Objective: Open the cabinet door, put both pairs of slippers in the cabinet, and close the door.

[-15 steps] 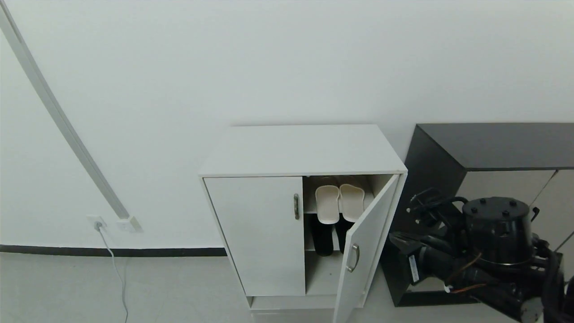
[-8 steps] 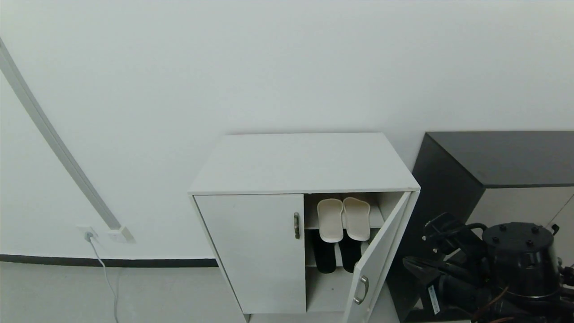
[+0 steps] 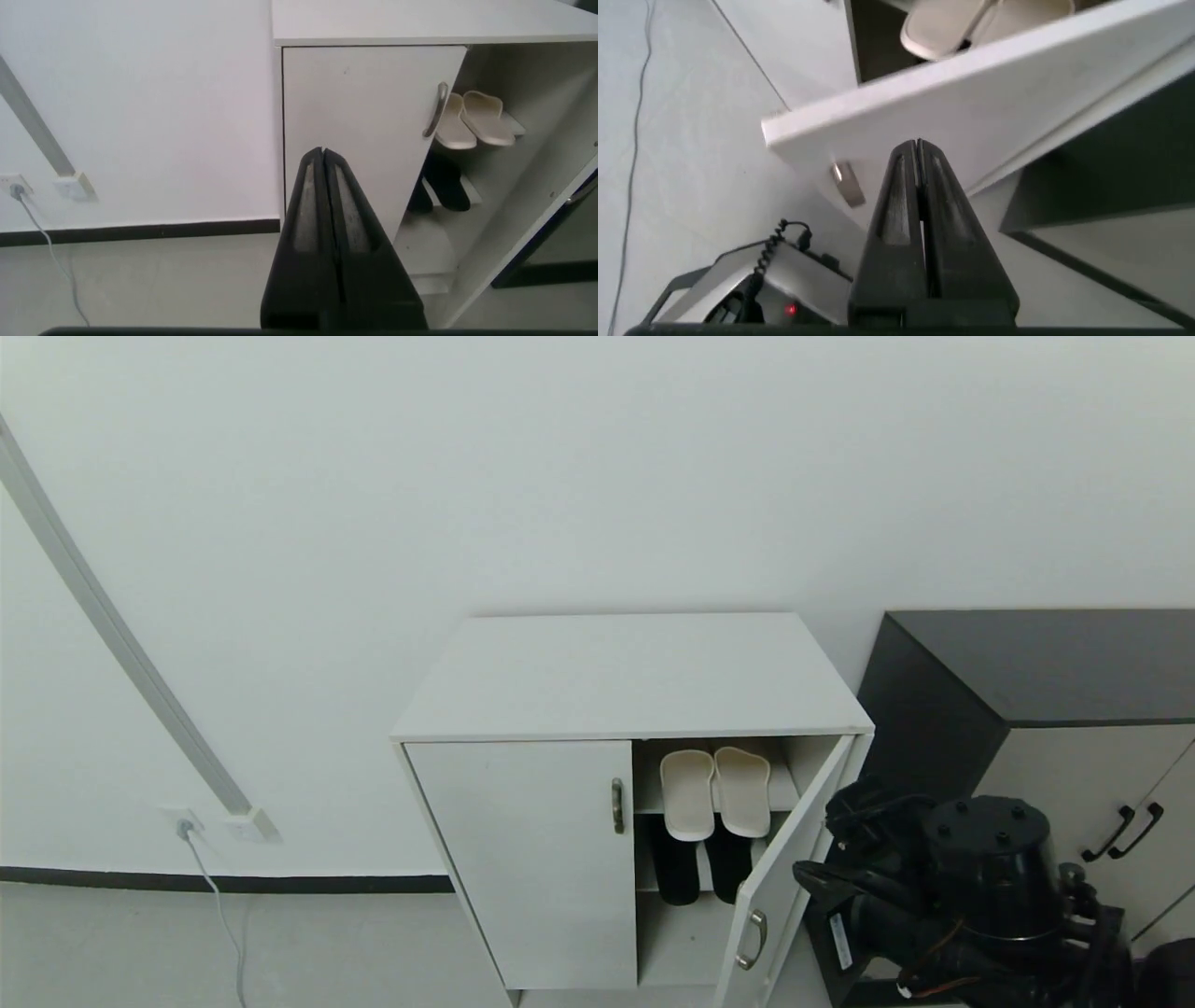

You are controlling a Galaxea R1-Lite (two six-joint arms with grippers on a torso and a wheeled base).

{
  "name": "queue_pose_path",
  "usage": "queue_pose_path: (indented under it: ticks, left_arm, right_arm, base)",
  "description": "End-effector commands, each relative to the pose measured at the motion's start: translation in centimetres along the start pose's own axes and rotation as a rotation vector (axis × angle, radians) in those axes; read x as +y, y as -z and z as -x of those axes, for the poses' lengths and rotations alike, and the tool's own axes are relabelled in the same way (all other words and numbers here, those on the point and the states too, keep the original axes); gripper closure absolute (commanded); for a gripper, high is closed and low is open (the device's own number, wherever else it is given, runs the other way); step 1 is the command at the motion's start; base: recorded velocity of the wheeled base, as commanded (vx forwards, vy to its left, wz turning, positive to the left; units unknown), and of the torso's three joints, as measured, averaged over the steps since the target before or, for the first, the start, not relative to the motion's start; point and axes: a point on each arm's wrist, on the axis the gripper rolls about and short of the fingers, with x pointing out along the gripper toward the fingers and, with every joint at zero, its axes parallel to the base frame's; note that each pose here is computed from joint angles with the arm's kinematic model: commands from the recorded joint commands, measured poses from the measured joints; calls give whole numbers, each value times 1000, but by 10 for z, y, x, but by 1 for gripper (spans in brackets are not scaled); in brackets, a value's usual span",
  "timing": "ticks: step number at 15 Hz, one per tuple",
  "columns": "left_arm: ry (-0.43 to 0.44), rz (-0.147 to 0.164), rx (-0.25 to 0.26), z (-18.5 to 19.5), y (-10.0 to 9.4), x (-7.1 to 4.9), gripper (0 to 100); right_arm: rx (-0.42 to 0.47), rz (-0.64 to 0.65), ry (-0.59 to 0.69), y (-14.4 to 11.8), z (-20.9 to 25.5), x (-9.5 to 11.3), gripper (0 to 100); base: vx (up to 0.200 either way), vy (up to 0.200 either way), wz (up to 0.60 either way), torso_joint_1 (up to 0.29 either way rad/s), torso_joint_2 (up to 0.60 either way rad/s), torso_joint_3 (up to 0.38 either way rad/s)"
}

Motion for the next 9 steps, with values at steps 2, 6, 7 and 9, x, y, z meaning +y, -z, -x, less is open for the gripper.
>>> queue_pose_path:
  ticks: [2, 6, 7, 9]
  left_arm:
    - [-1, 1, 0, 0, 0, 0, 100]
    - [-1, 1, 0, 0, 0, 0, 100]
    - [-1, 1, 0, 0, 0, 0, 100]
    - [-1, 1, 0, 0, 0, 0, 100]
  right_arm:
    - [16, 1, 5, 9, -37, 8, 100]
    - [-15, -32, 44, 3, -67, 1, 100]
    - [-28, -46, 59, 2, -76, -1, 100]
    - [-43, -63, 81, 1, -93, -6, 100]
  base:
    - [0, 0, 0, 0, 0, 0]
    - [0, 0, 0, 0, 0, 0]
    - [0, 0, 0, 0, 0, 0]
    - [0, 0, 0, 0, 0, 0]
